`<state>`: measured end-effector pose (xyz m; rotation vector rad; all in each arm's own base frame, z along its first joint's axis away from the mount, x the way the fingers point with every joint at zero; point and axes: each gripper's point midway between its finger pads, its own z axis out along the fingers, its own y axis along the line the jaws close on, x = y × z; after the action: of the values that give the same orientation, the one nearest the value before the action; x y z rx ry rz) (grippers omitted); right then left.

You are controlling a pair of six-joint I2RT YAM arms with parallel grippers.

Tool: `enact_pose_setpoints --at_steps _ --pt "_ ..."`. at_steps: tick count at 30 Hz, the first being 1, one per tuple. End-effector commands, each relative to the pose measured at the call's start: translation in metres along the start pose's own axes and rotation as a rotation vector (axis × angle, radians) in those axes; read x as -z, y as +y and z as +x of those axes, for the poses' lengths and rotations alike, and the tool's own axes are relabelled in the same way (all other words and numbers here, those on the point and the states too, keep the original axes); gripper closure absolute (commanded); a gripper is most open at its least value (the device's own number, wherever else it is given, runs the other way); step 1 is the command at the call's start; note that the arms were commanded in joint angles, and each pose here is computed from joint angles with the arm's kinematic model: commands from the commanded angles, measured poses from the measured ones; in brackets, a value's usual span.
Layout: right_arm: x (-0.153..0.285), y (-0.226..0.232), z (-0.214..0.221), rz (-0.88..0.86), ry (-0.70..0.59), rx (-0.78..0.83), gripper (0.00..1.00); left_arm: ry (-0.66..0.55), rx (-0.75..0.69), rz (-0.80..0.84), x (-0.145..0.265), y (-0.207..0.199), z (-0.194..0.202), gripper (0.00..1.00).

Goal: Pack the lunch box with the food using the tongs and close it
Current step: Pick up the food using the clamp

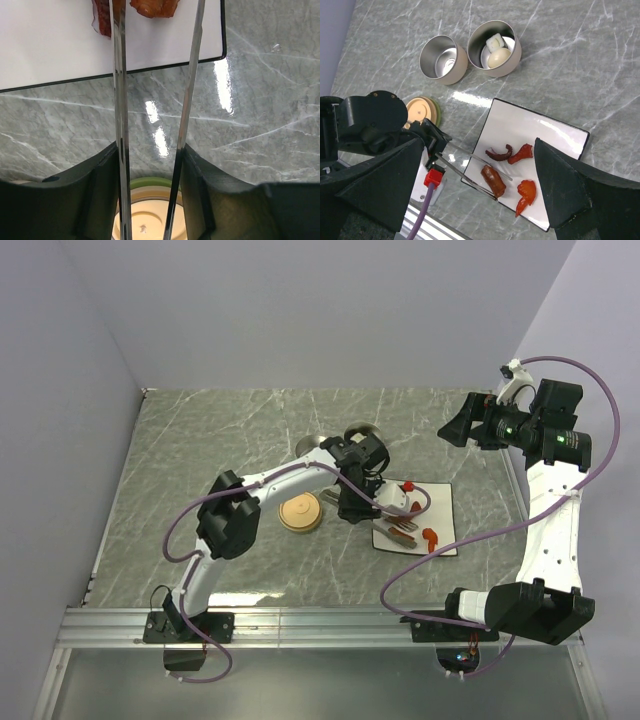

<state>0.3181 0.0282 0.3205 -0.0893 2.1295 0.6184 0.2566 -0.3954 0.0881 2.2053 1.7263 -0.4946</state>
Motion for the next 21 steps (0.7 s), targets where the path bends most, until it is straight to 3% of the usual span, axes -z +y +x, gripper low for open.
enact_pose_setpoints --at_steps 1,8,21 --pt "0.002 -0.002 -0.006 0.011 -0.017 0.017 0.00 -0.023 -0.037 -0.016 0.010 0.005 -0.012 0.50" --pt "0.002 0.000 -0.006 0.006 -0.018 0.019 0.00 -0.036 -0.034 -0.053 0.019 0.008 -0.018 0.59" --pt "0.004 0.000 -0.006 0.008 -0.024 0.020 0.00 -0.143 -0.001 -0.161 0.061 0.018 -0.048 0.63"
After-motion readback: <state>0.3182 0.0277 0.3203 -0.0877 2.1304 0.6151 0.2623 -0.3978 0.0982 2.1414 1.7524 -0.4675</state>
